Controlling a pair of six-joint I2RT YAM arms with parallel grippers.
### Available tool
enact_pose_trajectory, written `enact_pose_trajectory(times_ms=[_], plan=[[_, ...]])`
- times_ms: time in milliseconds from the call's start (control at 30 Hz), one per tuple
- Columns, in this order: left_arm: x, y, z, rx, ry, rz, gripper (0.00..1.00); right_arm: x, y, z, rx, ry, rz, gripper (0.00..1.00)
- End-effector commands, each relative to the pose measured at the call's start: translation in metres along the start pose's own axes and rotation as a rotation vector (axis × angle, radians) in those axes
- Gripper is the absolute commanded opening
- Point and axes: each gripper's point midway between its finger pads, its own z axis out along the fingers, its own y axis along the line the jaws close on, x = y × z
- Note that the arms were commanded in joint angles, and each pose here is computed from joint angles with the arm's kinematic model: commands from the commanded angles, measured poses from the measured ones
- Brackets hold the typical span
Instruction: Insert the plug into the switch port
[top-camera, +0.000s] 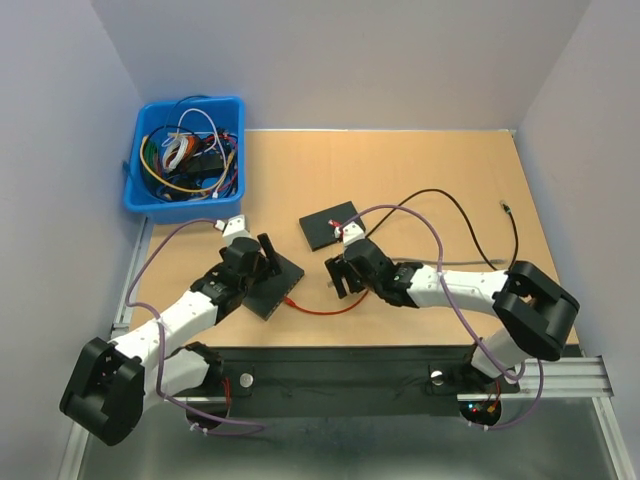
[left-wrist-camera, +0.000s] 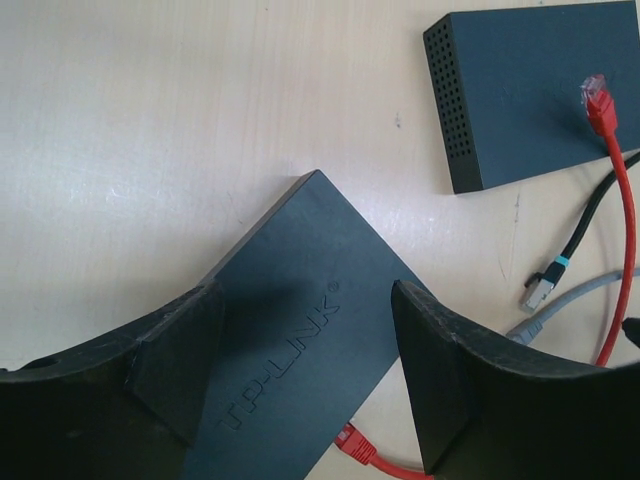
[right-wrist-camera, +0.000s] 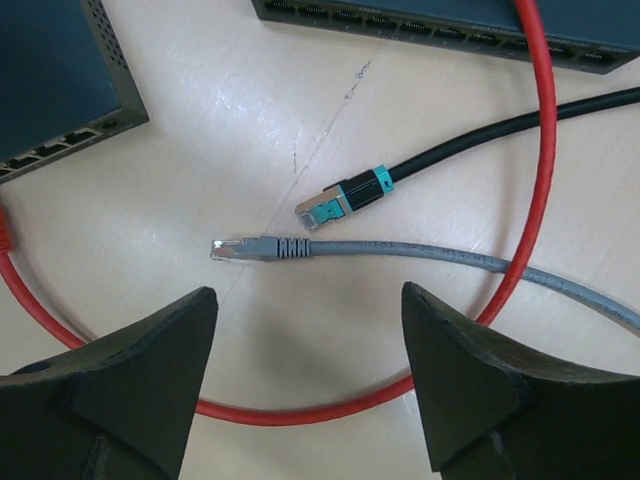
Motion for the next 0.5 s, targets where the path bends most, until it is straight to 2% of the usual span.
enact_pose_trajectory(times_ms=[0, 467], plan=[[-0.024, 0.000, 0.002, -0.035, -0.083, 0.008, 0.78, 0.003, 0.007, 0.008, -0.026, 0.018, -0.029, 0.80], [-0.032, -0.003, -0.001, -0.005, -0.129, 0.009, 0.77, 0.018, 0.001, 0.042, 0.047, 0.086, -0.069, 0.80]])
